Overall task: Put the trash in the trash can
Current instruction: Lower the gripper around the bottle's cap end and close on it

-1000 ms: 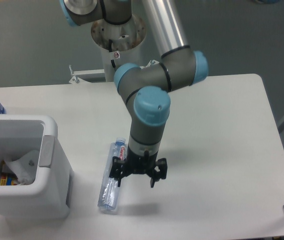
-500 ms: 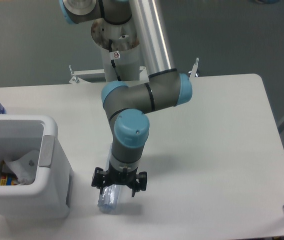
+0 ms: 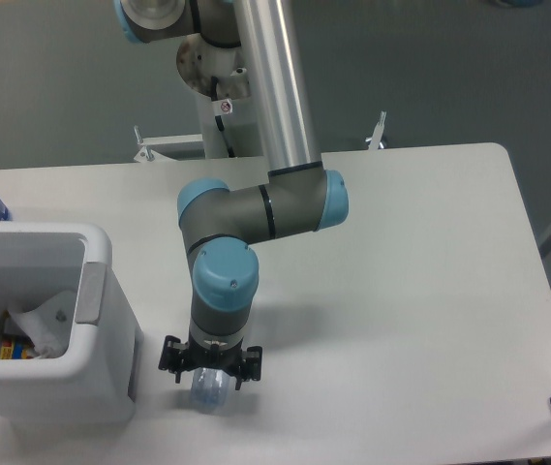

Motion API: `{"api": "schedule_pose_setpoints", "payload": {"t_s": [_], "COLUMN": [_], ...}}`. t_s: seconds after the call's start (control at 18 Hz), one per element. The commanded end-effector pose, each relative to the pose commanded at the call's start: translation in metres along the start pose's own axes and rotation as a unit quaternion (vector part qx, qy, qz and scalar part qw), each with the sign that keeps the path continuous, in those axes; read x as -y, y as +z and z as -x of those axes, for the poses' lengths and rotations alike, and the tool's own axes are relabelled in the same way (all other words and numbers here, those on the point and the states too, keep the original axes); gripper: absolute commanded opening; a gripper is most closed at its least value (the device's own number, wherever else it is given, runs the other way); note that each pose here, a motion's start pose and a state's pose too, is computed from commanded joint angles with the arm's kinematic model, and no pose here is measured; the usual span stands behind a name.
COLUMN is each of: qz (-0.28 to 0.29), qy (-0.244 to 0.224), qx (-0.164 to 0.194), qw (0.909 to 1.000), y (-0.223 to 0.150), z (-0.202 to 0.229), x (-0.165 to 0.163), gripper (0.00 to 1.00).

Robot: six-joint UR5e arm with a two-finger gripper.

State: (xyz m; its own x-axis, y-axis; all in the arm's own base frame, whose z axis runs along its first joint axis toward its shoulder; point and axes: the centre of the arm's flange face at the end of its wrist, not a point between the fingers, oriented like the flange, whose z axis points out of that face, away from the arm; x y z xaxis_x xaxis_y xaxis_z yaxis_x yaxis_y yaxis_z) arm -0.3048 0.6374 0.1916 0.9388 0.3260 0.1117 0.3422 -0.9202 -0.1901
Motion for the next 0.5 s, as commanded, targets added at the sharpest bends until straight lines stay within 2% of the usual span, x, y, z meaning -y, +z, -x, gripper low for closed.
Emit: {"api": "schedule_pose_setpoints", "payload": {"t_s": [0.5], "qz": [0.011], "qy": [0.004], "qx": [0.013], "qw": [0.9999], "y": [0.013], "z": [-0.004], "x": [-0.001], "gripper": [0.99]}}
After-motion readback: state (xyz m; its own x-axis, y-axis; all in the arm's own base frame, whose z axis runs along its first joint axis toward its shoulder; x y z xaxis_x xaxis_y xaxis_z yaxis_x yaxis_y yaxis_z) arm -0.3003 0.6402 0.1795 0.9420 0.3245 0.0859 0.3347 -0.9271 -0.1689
